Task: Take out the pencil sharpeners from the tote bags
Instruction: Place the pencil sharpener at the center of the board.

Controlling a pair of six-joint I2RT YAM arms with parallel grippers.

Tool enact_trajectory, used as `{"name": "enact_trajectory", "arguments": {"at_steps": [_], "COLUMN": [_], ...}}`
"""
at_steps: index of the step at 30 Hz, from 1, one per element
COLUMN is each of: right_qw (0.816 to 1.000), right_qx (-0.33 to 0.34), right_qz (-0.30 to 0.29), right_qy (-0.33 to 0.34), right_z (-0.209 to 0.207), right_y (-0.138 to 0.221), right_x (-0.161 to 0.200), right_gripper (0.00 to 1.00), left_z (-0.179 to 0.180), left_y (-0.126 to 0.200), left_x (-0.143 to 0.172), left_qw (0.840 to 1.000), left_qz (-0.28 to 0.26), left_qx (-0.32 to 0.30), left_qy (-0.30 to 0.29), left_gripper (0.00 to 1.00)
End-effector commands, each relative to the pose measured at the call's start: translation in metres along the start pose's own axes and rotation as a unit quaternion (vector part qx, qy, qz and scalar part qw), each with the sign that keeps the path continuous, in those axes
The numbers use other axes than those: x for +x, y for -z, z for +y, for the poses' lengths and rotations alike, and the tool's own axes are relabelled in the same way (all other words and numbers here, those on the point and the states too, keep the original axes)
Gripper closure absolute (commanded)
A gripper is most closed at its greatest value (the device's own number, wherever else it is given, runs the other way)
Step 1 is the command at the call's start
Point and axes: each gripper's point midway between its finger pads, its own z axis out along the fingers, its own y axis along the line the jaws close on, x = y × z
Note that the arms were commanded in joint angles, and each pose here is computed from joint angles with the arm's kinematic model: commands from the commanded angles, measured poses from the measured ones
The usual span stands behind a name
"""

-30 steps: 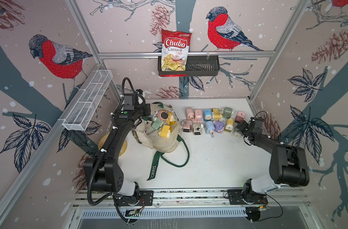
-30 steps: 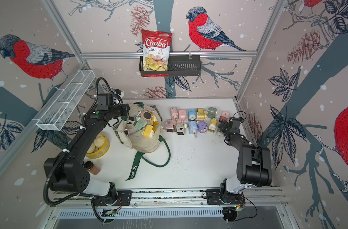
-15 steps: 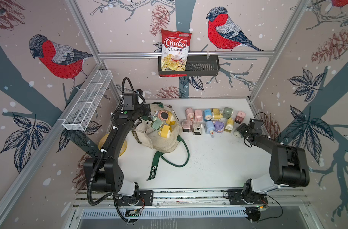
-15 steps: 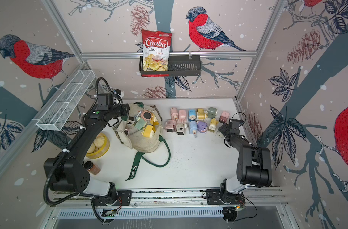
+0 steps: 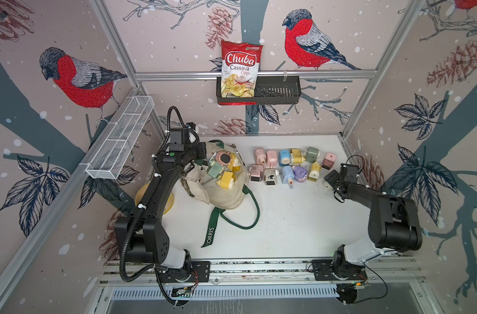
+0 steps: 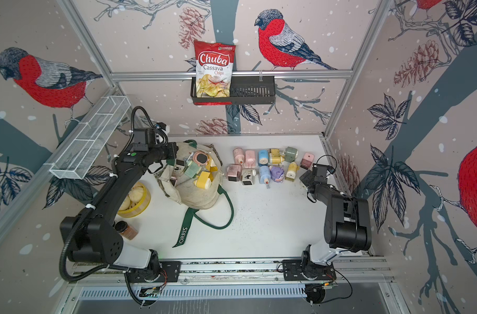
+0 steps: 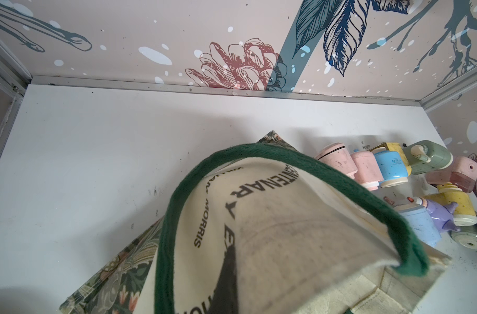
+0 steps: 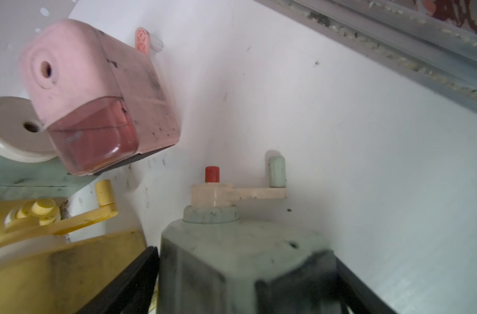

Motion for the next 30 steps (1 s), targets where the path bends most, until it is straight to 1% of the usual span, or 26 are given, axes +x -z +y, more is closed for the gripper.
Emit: {"name": "enact_trajectory", "arguments": {"at_steps": [1, 7, 13, 15, 18, 22, 26, 30], "right_qw": [0.999, 0.999, 0.996, 0.996, 0.997, 1.0, 1.0, 1.0], "right_qx": [0.036, -0.001, -0.064, -0.073, -0.056, -0.001, 0.005, 0.004], "right_qz": [0.026, 0.044, 0.056, 0.055, 0.054, 0.027, 0.003, -0.003], "right_qy": [0.009, 0.007, 0.008, 0.008, 0.006, 0.005, 0.002, 0.003], "right_z": [-0.014, 0.001, 0.03, 0.038, 0.037, 0.021, 0.017, 0.018], "right_y": [-0.001, -0.003, -0.004, -0.005, -0.006, 0.0, 0.012, 0.021], "right_x": [0.014, 0.022, 0.025, 0.023, 0.02, 0.006, -0.008, -0.014], "right_gripper": [0.08, 0.07, 0.07, 0.07, 0.06, 0.0, 0.0, 0.0], "left_z": [-0.002, -0.002, -0.002, -0.002, -0.002, -0.002, -0.002, -0.002], "left_y": [0.002, 0.003, 0.002, 0.002, 0.001, 0.002, 0.002, 0.001], "left_x": [-0.018, -0.018, -0.018, -0.018, -0.018, -0.018, -0.018, -0.018], "left_qw": [0.999, 0.999, 0.999, 0.999, 0.999, 0.999, 0.999, 0.999], "left_qz": [-0.033, -0.034, -0.033, -0.032, -0.032, -0.033, -0.033, -0.032], "left_qx": [0.005, 0.004, 0.004, 0.005, 0.005, 0.004, 0.005, 0.005], "left_qy": [-0.006, -0.006, -0.006, -0.006, -0.006, -0.006, -0.006, -0.006], "left_gripper": [1.0, 1.0, 1.0, 1.0, 1.0, 1.0, 1.0, 1.0]}}
